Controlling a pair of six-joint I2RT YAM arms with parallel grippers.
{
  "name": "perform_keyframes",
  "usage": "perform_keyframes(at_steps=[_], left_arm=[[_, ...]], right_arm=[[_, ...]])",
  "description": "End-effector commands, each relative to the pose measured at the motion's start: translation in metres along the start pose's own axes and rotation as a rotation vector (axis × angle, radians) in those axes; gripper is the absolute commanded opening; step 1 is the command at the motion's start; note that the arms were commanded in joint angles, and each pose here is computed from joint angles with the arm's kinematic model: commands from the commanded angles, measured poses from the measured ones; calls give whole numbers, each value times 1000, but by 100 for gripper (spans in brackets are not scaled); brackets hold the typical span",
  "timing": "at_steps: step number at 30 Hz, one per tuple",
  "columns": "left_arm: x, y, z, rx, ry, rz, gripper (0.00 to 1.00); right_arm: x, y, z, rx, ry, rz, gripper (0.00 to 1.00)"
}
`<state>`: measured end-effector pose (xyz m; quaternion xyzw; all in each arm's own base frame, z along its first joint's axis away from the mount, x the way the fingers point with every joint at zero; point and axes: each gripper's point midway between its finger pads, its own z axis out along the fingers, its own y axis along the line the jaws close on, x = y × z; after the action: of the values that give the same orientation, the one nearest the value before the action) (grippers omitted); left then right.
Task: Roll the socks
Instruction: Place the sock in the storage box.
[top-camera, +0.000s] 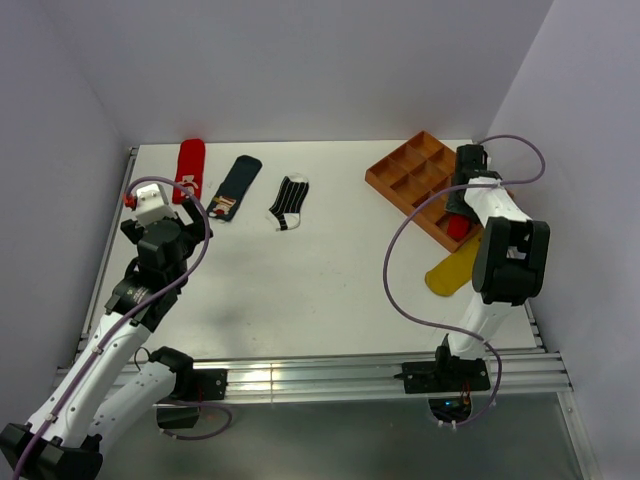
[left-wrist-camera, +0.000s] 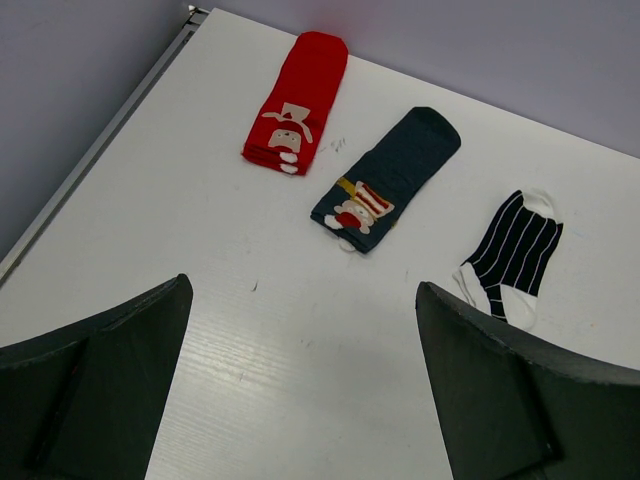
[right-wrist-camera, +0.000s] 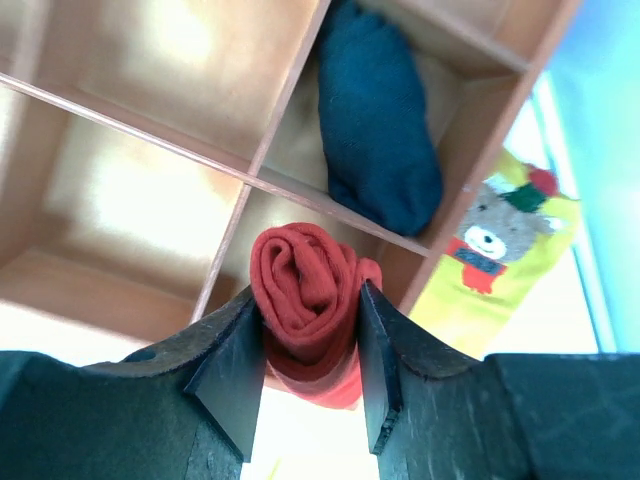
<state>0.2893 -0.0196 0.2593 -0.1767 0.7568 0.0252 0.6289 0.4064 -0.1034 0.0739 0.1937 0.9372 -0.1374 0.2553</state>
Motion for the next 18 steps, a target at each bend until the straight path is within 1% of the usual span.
perform_keyframes(at_steps=[1,5,8,14,16,18], left_arm=[[-7,-1,-2,8,-29,-6,100],[-9,-1,-3,14,-33,-12,100],[-10,-1,-3,15,-35,-14,99],[-10,-1,-3,15,-35,-13,100],[-8,-1,-3,14,-32,-8,99],[-8,-1,-3,15,-30,-7,99]], right_arm=[[-17,-7,-21,3,-62,53,45],[-3,-8,-5,27,-8,38,45],[15,-8,9,40,42,20,42],[40,-10,28,69,123,-17,40],[52,-13,32,100,187,-23,41],[50,-12,33,102,199,-22,43]])
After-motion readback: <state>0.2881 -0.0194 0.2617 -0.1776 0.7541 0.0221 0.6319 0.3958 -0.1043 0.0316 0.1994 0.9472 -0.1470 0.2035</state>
